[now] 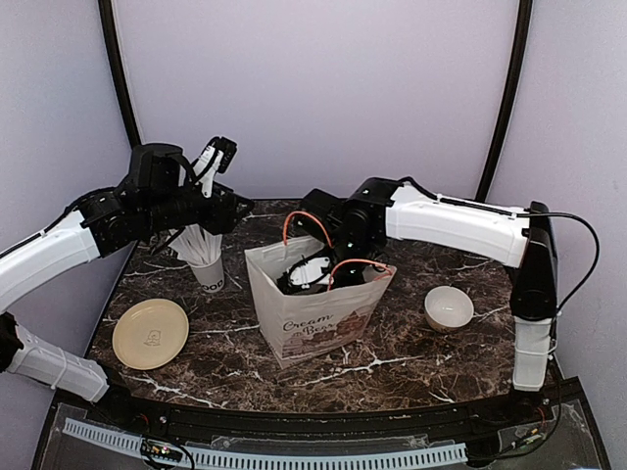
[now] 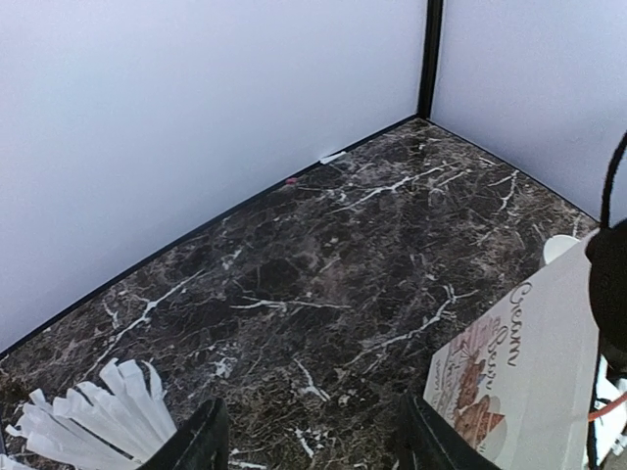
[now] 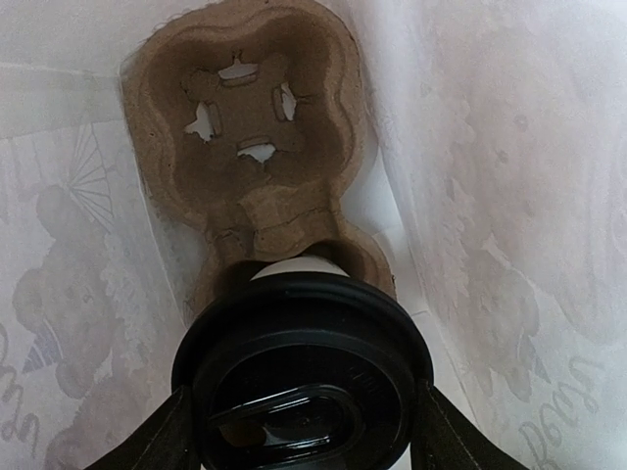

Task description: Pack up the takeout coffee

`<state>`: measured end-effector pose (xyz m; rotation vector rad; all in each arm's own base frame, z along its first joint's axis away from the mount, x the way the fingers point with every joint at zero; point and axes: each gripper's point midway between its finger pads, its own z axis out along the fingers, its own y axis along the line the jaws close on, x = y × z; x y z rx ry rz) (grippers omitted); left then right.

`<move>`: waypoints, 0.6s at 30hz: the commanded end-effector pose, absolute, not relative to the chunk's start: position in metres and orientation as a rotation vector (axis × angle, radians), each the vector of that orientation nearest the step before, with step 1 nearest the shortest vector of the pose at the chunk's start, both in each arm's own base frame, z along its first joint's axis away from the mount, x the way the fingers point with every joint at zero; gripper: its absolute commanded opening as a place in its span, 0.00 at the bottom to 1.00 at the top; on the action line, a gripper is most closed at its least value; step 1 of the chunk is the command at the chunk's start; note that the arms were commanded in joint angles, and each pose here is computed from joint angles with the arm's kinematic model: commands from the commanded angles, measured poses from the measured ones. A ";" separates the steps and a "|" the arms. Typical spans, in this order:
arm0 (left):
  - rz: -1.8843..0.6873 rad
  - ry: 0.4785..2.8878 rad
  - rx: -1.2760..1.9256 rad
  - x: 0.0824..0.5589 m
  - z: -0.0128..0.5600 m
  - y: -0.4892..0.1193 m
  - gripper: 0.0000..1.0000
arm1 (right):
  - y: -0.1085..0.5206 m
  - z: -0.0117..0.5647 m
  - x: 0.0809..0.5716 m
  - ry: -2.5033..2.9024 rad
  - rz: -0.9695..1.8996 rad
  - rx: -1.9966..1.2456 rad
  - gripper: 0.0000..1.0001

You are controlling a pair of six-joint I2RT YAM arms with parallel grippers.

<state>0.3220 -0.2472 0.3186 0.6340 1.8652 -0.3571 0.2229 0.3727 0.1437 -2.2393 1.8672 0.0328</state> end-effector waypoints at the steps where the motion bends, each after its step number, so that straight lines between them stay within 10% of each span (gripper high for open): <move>1: -0.565 1.801 0.741 0.290 0.344 -0.263 0.61 | 0.386 0.179 0.227 1.802 0.115 -2.159 0.67; 18: -0.895 1.787 0.939 0.253 0.339 -0.309 0.64 | 0.390 0.235 0.216 1.731 0.268 -2.057 0.90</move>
